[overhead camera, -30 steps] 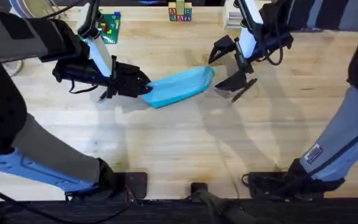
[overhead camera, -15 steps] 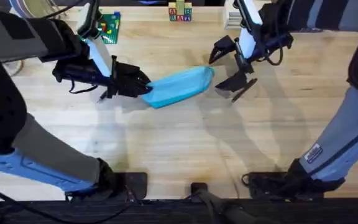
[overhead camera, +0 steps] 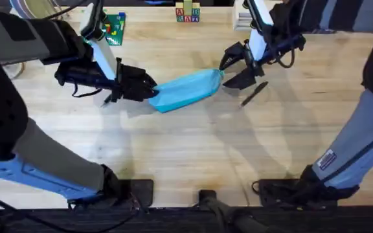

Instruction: Unzip the bag, pick up the pens from the table one at a time and place them inside, then zip the bag closed.

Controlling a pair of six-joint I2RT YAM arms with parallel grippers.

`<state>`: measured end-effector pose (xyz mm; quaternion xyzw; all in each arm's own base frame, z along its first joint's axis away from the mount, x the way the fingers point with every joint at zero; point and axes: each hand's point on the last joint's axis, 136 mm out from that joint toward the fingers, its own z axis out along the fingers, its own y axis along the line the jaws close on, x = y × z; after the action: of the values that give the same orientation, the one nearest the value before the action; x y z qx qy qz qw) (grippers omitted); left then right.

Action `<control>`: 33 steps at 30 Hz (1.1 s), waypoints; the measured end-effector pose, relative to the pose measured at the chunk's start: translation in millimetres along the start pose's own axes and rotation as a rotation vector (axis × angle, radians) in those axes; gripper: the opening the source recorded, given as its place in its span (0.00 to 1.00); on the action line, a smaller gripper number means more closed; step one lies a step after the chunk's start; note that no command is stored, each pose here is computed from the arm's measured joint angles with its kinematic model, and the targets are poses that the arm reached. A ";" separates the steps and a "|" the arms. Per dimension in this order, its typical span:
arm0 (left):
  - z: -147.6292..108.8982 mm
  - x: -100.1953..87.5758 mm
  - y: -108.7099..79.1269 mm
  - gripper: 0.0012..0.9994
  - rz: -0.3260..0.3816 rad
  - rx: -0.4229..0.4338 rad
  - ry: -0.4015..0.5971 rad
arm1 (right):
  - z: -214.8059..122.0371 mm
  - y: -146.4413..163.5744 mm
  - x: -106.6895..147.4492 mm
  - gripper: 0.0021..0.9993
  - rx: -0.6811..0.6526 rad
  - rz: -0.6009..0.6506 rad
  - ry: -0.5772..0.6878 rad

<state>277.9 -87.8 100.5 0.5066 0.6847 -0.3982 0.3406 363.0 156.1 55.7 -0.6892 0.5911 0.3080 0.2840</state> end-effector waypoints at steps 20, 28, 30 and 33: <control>0.0 0.0 0.0 0.04 0.000 0.000 0.000 | -0.1 -2.5 -5.2 0.63 0.010 -0.008 -0.031; 0.0 0.0 0.0 0.04 0.000 0.000 0.000 | -0.1 -2.7 -5.8 0.45 0.011 -0.009 -0.034; 0.0 0.0 0.0 0.04 0.000 0.000 0.000 | -0.1 -2.4 -6.4 0.30 0.010 -0.008 -0.038; 0.0 0.0 0.0 0.04 0.000 0.000 0.000 | -0.1 -1.6 -6.5 0.15 0.007 -0.004 -0.038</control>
<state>277.9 -87.8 100.5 0.5066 0.6847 -0.3982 0.3406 363.8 160.4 60.7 -0.6834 0.5854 0.3184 0.2983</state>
